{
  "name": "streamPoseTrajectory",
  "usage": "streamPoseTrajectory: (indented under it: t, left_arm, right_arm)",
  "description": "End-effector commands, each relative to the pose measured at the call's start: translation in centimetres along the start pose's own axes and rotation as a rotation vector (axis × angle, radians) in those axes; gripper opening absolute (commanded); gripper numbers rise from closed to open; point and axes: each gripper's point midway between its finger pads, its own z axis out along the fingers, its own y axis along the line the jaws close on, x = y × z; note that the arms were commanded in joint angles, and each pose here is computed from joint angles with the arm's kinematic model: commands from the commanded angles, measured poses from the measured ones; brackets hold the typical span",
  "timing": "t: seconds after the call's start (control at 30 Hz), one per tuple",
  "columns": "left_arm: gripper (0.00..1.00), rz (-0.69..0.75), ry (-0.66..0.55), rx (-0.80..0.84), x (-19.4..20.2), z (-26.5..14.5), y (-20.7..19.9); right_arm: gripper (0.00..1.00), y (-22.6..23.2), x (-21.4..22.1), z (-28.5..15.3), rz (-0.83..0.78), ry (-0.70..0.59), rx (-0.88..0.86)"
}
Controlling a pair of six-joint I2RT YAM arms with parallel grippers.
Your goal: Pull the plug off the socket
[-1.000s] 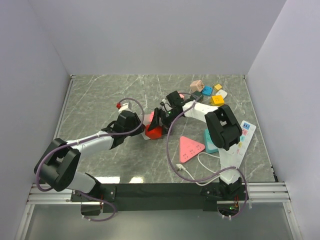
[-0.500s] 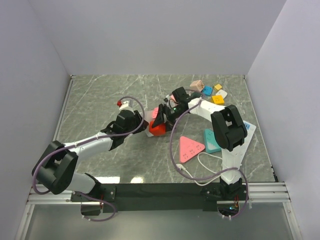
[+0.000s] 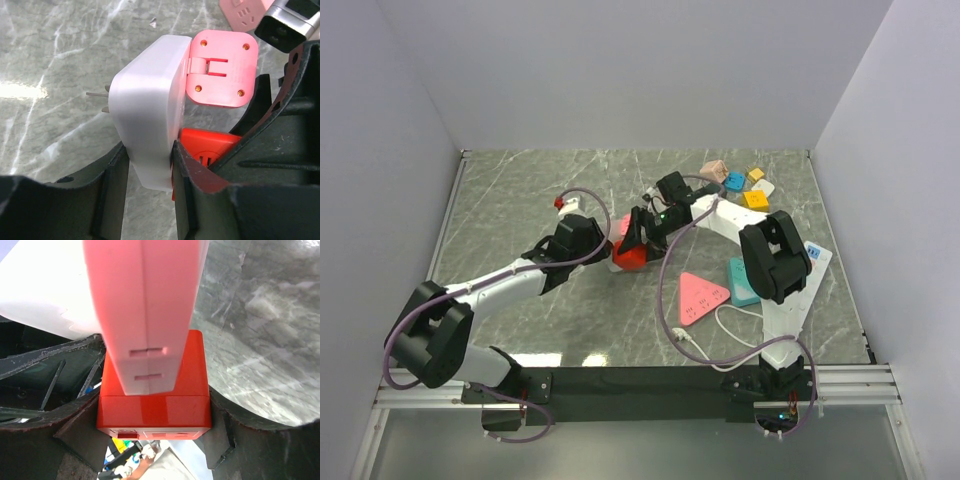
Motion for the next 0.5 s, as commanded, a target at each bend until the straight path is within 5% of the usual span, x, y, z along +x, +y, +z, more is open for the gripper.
streamPoseTrajectory:
  t: [0.0, 0.2, 0.47]
  left_arm:
    - [0.0, 0.122, -0.043, -0.307, 0.5, 0.0, 8.2]
    - [0.0, 0.118, -0.04, -0.326, 1.4, -1.2, 9.9]
    - [0.0, 0.084, -0.085, -0.221, -1.9, -1.4, 5.8]
  right_arm:
    - [0.0, 6.2, 3.4, -5.9, -0.114, 0.089, -0.178]
    - [0.0, 5.0, 1.3, -10.5, -0.082, -0.018, -0.187]
    - [0.0, 4.0, 0.5, -10.0, -0.08, -0.06, -0.131]
